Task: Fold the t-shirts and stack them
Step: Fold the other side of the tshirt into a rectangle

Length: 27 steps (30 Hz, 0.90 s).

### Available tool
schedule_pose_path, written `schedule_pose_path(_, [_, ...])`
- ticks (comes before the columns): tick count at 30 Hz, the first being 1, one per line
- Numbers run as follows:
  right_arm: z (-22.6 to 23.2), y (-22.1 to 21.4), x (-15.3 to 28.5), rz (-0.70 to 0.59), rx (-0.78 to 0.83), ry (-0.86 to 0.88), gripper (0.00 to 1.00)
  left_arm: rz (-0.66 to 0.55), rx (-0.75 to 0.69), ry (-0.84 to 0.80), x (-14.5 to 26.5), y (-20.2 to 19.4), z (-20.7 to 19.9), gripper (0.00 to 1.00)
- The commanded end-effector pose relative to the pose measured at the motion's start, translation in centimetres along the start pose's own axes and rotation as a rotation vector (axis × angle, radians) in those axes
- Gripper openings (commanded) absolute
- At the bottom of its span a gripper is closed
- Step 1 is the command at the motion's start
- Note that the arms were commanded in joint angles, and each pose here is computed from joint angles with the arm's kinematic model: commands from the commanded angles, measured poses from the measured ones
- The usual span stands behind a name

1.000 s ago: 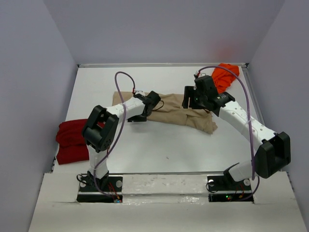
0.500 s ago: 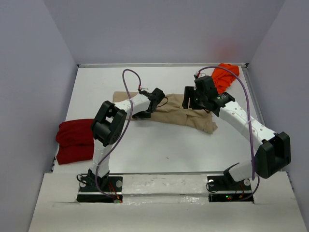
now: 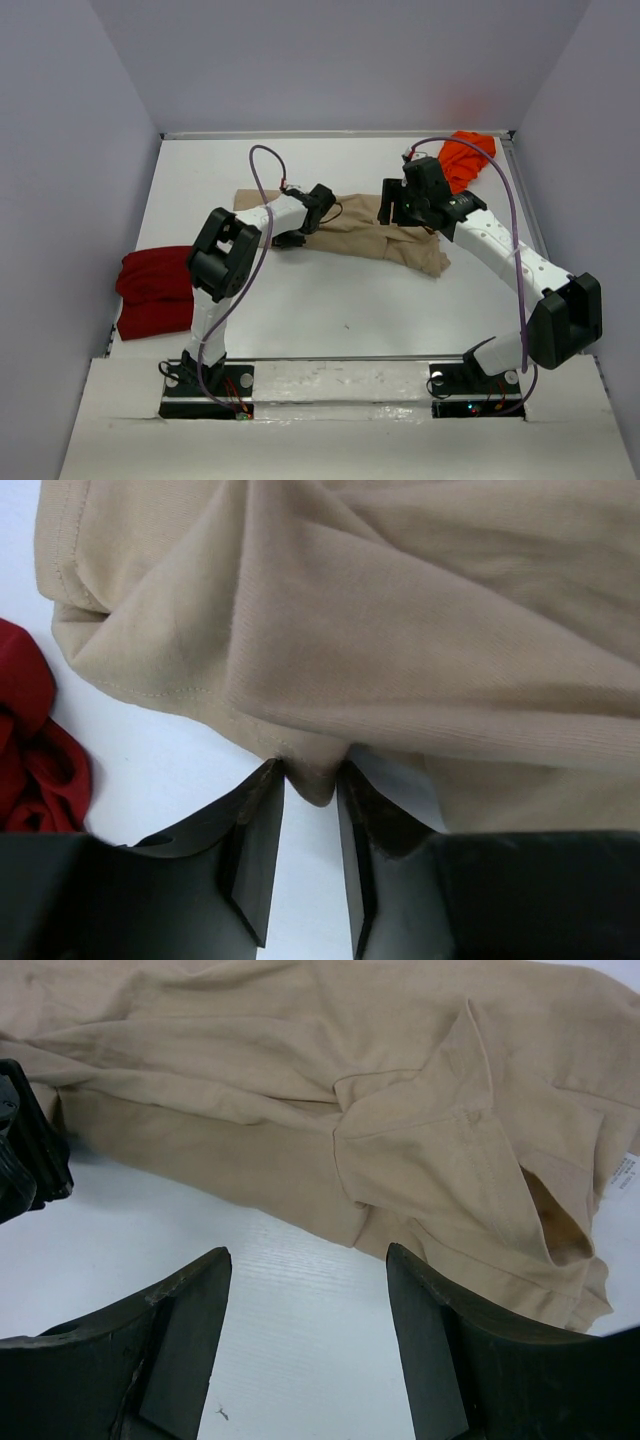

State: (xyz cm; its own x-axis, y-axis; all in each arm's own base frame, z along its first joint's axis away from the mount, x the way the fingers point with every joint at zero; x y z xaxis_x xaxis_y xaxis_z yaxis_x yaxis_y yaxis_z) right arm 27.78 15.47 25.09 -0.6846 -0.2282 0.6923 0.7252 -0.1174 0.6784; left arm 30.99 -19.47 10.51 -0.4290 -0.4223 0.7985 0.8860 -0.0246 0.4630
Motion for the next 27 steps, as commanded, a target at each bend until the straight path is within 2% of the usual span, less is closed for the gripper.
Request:
schedule_pose_path(1, [0.2, 1.2, 1.0, -0.08, -0.002, 0.026, 0.69, -0.012, 0.055, 0.037, 0.7, 0.3, 1.9, 0.36])
schedule_pose_path(3, [0.3, 1.3, 1.1, -0.083, 0.001, 0.031, 0.69, -0.015, 0.067, 0.039, 0.9, 0.2, 2.1, 0.32])
schedule_pose_path(6, [0.4, 1.3, 1.1, -0.08, 0.001, 0.036, 0.69, -0.009, 0.087, 0.053, 1.0, 0.0, 2.5, 0.2])
schedule_pose_path(7, [0.4, 1.3, 1.0, -0.076, 0.0, 0.038, 0.69, -0.008, 0.093, 0.057, 1.1, 0.0, 2.7, 0.12])
schedule_pose_path(9, [0.4, 1.2, 0.9, -0.072, 0.002, 0.039, 0.69, -0.018, 0.122, 0.068, 1.6, 0.1, 3.3, 0.0])
schedule_pose_path(17, [0.4, 1.0, 0.6, -0.057, 0.004, 0.042, 0.69, -0.066, 0.214, 0.061, 4.7, 0.0, 6.3, 0.0])
schedule_pose_path(27, [0.6, 1.0, 0.4, -0.042, 0.019, 0.063, 0.68, -0.07, 0.289, 0.099, 6.9, -1.9, 9.7, 0.0])
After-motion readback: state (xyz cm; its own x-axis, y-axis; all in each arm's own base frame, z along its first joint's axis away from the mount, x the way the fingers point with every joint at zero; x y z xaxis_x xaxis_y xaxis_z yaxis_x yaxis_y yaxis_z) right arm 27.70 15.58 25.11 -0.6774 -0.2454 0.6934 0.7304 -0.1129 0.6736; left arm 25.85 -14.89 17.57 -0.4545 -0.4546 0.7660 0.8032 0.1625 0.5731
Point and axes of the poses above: each gripper's point midway between its finger pads, its own x axis back along the fingers, its own z axis along the line the jaws close on, y = z × x, the point moved 10 cm from there along x, back along the fingers, and after that the axes turned 2 degrees about -x, right-handed, at the moved point
